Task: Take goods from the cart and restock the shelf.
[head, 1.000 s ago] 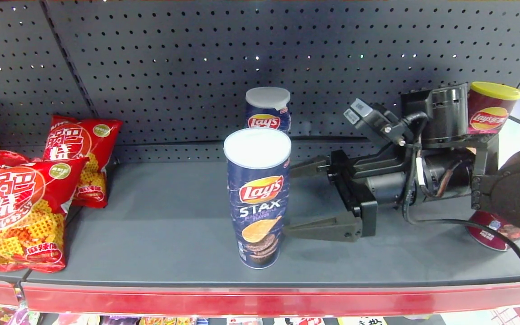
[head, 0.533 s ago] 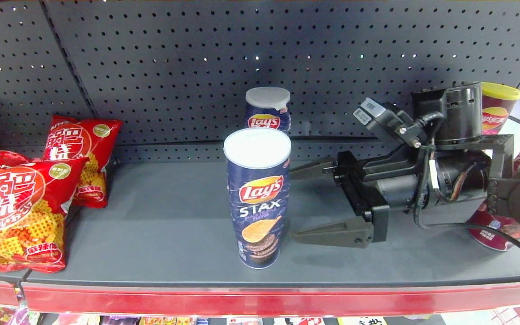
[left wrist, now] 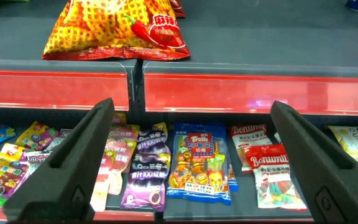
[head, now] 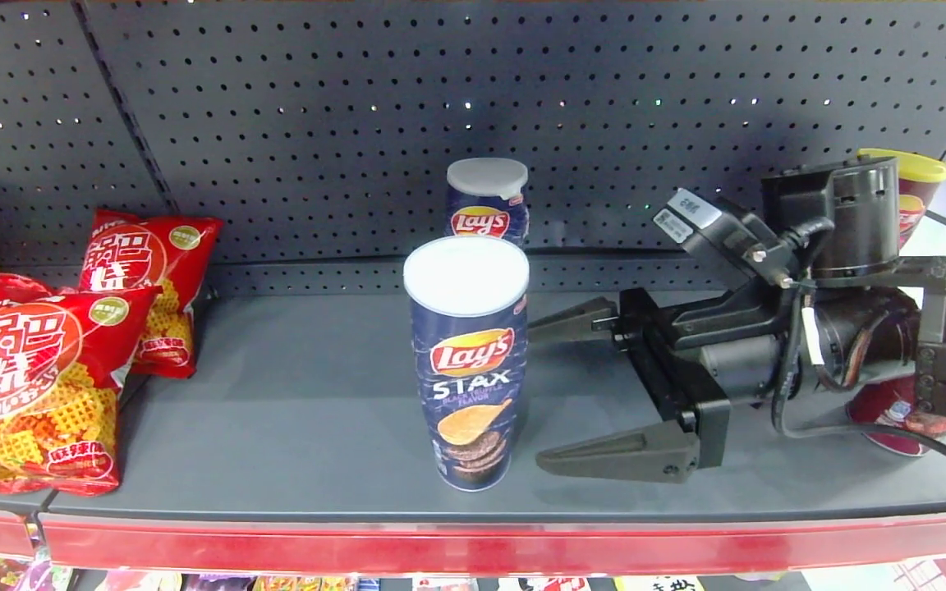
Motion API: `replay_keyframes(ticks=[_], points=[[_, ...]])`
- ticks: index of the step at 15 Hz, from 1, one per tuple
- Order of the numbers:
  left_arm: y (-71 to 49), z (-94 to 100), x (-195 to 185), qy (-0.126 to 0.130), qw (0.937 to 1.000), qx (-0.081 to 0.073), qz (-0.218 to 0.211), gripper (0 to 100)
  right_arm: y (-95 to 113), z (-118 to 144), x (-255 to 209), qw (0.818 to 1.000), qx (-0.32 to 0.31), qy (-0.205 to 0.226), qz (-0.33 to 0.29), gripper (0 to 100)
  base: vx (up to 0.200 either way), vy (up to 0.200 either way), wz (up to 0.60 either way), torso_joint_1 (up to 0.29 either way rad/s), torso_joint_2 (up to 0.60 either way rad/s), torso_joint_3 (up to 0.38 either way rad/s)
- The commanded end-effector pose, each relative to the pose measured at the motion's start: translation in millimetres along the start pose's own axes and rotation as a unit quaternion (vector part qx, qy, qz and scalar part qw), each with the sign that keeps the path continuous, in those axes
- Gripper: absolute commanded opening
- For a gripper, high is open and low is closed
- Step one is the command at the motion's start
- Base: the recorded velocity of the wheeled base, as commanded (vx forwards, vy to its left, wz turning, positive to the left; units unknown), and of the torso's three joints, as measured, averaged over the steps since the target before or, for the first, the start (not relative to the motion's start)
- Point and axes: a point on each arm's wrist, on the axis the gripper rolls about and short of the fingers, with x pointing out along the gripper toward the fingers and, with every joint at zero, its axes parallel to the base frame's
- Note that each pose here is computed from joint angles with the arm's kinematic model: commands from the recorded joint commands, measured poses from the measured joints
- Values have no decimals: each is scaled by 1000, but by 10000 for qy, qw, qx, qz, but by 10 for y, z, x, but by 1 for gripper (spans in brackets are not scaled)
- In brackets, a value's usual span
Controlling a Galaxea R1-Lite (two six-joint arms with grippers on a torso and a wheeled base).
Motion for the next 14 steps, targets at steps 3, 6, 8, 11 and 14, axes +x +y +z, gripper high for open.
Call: replay_keyframes(ticks=[3, 6, 8, 11, 14], points=[[0, 0, 1, 7, 10000, -1, 3, 100, 55, 5, -29, 10000, -24, -8, 15, 100, 0, 0, 0, 0, 0, 0], [0, 0, 1, 7, 10000, -1, 3, 100, 61, -33, -23, 10000, 31, 31, 29, 100, 0, 0, 0, 0, 0, 0], [0, 0, 1, 7, 10000, -1, 3, 100, 57, -32, -21, 10000, 31, 34, 22, 100, 0, 0, 0, 0, 0, 0], [0, 0, 1, 7, 10000, -1, 3, 100, -6, -80, -42, 9999, 105, 78, -84, 100, 0, 0, 0, 0, 0, 0], [0, 0, 1, 7, 10000, -1, 3, 100, -112, -107, -209, 9986, 165, 103, -488, 100, 0, 0, 0, 0, 0, 0]])
